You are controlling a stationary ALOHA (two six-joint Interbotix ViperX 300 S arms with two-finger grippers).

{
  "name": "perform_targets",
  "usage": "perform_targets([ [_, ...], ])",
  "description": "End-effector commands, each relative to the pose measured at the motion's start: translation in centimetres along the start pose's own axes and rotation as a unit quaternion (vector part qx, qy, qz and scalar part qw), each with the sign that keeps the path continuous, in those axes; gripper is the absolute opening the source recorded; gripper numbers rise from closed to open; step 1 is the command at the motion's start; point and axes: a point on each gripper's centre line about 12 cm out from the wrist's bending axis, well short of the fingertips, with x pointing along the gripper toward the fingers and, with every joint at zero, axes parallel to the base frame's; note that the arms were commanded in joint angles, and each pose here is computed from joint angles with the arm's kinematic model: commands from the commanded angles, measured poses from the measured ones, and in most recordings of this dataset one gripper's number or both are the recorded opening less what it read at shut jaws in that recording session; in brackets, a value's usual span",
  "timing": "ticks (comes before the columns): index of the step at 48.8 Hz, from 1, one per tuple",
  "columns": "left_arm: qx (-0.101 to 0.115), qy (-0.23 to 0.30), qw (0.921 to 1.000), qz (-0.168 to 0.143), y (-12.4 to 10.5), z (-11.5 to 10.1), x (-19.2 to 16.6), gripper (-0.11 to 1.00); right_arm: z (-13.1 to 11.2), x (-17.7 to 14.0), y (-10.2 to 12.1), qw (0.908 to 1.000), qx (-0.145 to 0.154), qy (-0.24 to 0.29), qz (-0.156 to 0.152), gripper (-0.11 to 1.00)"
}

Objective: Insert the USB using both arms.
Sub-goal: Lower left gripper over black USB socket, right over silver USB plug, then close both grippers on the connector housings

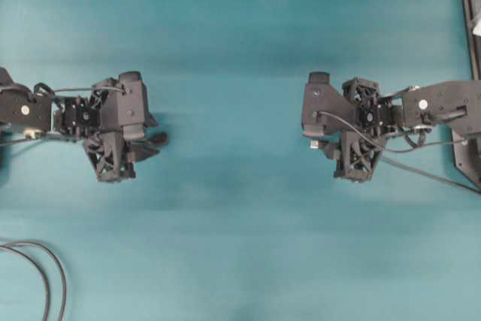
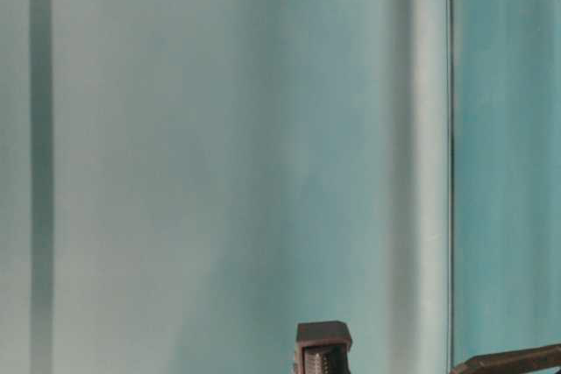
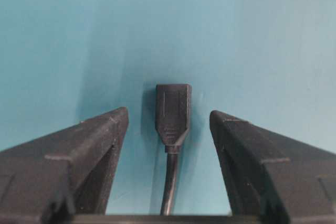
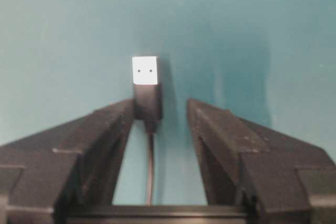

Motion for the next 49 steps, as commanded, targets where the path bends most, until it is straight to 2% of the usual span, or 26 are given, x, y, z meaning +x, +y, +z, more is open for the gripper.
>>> perform_targets([
  [1, 0.0, -0.012, 0.9999, -0.001, -0.1, 0.9, -0.1, 0.76, 0.3, 0.4, 0.0, 1.0, -0.002, -0.001, 0.0, 0.53],
  [14, 0.001, -0.012, 0.9999, -0.001, -0.1, 1.3, 0.4, 0.76, 0.1, 0.4, 0.2, 1.0, -0.004, 0.003, 0.0, 0.37],
  [23, 0.001, -0.008, 1.0, -0.001, -0.1, 1.2, 0.7, 0.76, -0.5, 0.8, 0.9, 0.9997, -0.018, 0.015, 0.005, 0.29],
  [32, 0.001, -0.006, 1.0, 0.0, -0.1, 1.1, 0.8, 0.76, -0.9, 1.3, 2.1, 0.9989, -0.037, 0.027, 0.012, 0.26],
  [49, 0.002, 0.005, 1.0, 0.0, -0.1, 0.6, 0.8, 0.76, -0.4, 1.2, 2.1, 0.9989, -0.037, 0.029, 0.011, 0.26],
])
